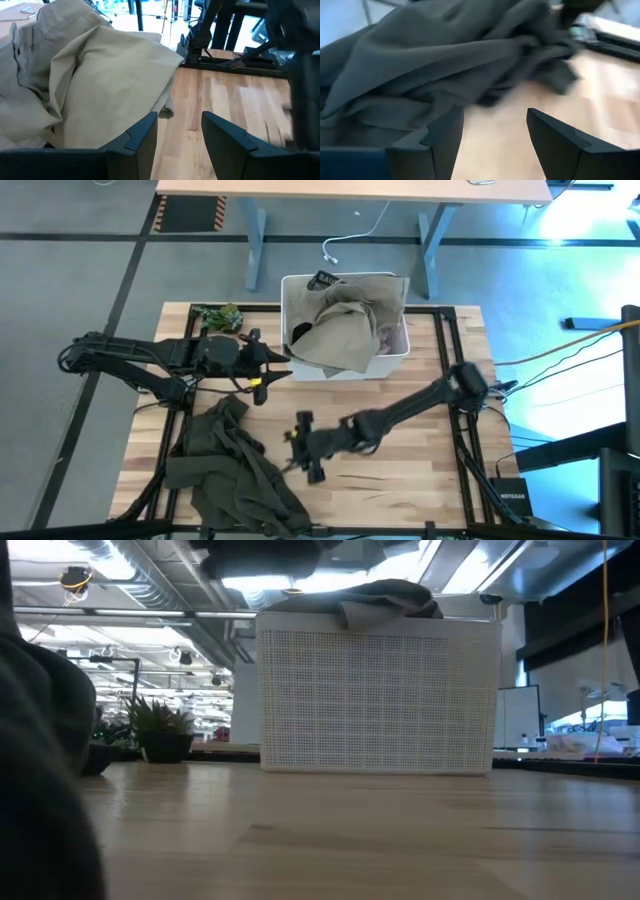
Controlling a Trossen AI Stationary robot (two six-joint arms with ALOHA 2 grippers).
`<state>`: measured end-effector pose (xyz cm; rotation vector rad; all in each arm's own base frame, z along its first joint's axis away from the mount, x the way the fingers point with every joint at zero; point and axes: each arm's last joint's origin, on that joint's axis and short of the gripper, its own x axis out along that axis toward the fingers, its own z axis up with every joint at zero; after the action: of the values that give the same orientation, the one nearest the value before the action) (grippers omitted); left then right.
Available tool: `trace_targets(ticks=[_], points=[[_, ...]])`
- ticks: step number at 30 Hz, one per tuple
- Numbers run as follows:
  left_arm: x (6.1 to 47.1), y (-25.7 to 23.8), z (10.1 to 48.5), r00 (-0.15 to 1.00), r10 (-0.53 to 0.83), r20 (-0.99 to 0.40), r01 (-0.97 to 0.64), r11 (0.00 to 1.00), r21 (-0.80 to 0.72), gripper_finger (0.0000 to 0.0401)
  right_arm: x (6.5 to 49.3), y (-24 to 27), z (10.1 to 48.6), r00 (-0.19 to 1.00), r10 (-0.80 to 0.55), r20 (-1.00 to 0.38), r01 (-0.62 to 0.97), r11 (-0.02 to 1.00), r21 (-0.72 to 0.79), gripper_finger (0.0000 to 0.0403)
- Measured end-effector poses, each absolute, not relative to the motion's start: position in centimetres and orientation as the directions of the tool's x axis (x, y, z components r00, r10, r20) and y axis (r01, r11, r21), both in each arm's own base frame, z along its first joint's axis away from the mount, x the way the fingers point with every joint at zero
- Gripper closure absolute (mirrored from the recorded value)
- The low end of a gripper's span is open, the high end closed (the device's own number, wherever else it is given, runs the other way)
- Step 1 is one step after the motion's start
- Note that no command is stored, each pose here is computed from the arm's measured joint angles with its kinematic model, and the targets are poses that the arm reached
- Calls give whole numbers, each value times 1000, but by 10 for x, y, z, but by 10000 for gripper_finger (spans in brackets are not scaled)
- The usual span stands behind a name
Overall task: Sort clothes
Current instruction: Put the black sweater into the white laundry bin
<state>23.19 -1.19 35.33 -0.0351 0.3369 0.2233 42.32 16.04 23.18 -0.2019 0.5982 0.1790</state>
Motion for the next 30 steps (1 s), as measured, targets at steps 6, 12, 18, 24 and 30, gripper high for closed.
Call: trace_targets(ticks=[6,12,18,24,30], points=[[232,-13,353,921,209,-330,-231,972,-30,252,449,191,195,780,140,-610,-272,953,-129,158],[232,-18,353,925,187,-330,-228,970,-87,252,467,199,191,789,155,-594,-218,975,-35,159],[232,-19,352,923,183,-338,-247,956,-157,252,472,200,200,806,155,-571,-125,988,92,160],[230,-18,347,900,187,-393,-240,967,-90,252,469,208,201,760,287,-582,-113,942,317,160],[228,-18,344,885,189,-426,-255,961,-105,252,465,233,202,779,366,-510,-113,881,460,160]])
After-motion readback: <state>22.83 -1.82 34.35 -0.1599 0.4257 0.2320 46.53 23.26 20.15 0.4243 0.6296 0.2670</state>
